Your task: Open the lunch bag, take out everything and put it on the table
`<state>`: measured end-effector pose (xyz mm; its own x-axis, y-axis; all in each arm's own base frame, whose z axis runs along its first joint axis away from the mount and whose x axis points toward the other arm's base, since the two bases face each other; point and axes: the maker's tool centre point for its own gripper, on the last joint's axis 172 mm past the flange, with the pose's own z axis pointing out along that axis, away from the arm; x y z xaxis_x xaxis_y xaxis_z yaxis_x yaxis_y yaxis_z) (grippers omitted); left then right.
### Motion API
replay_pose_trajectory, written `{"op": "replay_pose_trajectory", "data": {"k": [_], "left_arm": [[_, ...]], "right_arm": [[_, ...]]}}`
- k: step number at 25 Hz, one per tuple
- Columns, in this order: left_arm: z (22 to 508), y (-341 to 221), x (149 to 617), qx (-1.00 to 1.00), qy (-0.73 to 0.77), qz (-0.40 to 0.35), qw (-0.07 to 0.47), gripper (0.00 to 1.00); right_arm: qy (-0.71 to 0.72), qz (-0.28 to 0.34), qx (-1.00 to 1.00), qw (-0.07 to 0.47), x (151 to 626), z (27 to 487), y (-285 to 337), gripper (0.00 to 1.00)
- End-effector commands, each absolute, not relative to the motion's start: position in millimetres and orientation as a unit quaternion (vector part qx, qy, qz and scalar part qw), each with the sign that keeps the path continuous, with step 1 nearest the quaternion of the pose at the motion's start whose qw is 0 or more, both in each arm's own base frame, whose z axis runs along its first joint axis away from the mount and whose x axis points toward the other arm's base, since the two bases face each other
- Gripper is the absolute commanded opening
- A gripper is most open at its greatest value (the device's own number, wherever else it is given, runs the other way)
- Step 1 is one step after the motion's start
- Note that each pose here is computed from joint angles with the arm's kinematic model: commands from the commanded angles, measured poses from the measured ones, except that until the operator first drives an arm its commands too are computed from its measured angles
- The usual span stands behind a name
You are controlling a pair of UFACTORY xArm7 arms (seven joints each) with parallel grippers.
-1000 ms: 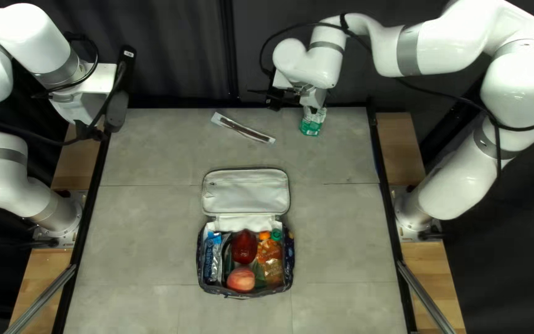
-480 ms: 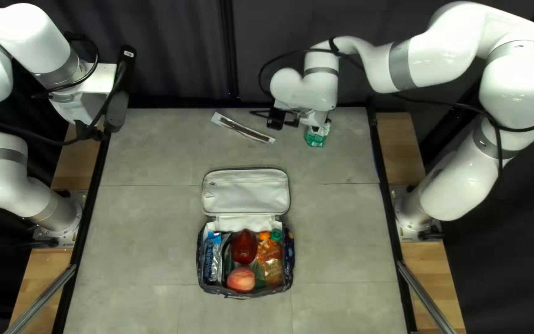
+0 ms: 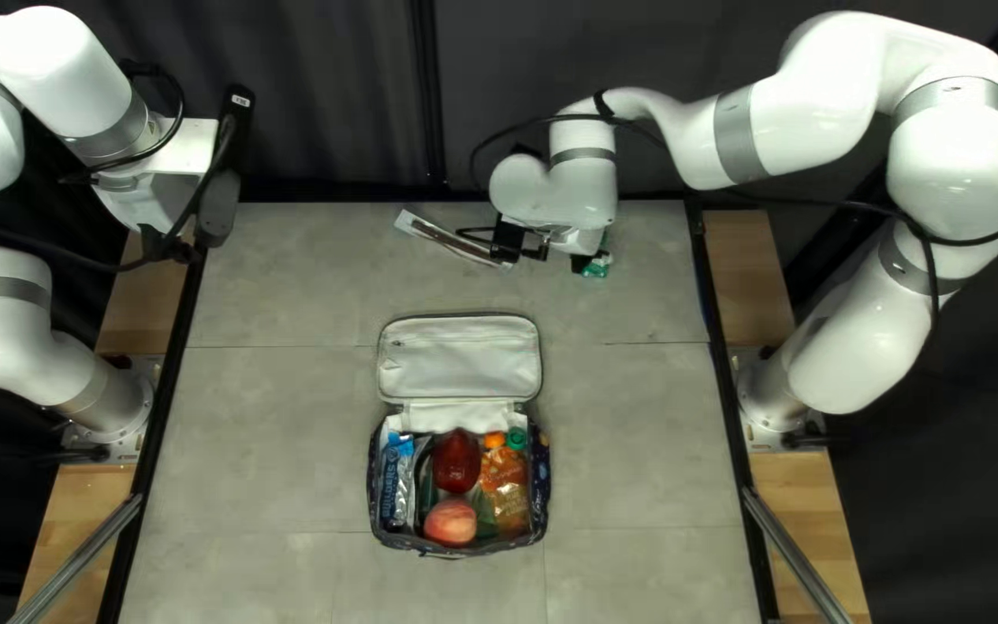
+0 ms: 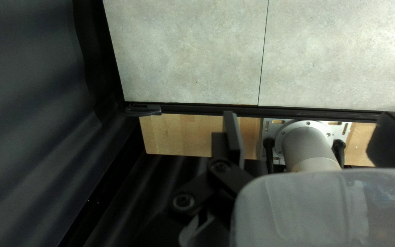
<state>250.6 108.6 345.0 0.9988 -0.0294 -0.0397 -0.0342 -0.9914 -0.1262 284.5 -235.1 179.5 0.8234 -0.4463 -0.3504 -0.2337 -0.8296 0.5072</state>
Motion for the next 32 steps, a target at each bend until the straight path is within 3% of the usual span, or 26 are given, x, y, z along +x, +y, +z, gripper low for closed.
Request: {"op": "replay_pose_trajectory", "data": {"k": [1,9,19,32], "left_arm": [[345.0,108.6,250.6,-0.998,0.016,0.019,0.064,1.00],[345.0,108.6,250.6,-0.998,0.016,0.019,0.064,1.00],[345.0,108.6,250.6,-0.998,0.016,0.019,0.064,1.00],[345.0,108.6,250.6,-0.998,0.016,0.019,0.064,1.00]], "right_arm": [[-0.167,-0.223,0.930,0.240,299.8,205.5,-211.0,1.00],[-0.084,-0.170,0.947,0.260,357.0,236.6,-109.6,1.00],[0.073,-0.100,0.960,0.251,412.7,217.0,59.4,1.00],[0.098,-0.087,0.958,0.256,415.0,210.8,80.2,1.00]]}}
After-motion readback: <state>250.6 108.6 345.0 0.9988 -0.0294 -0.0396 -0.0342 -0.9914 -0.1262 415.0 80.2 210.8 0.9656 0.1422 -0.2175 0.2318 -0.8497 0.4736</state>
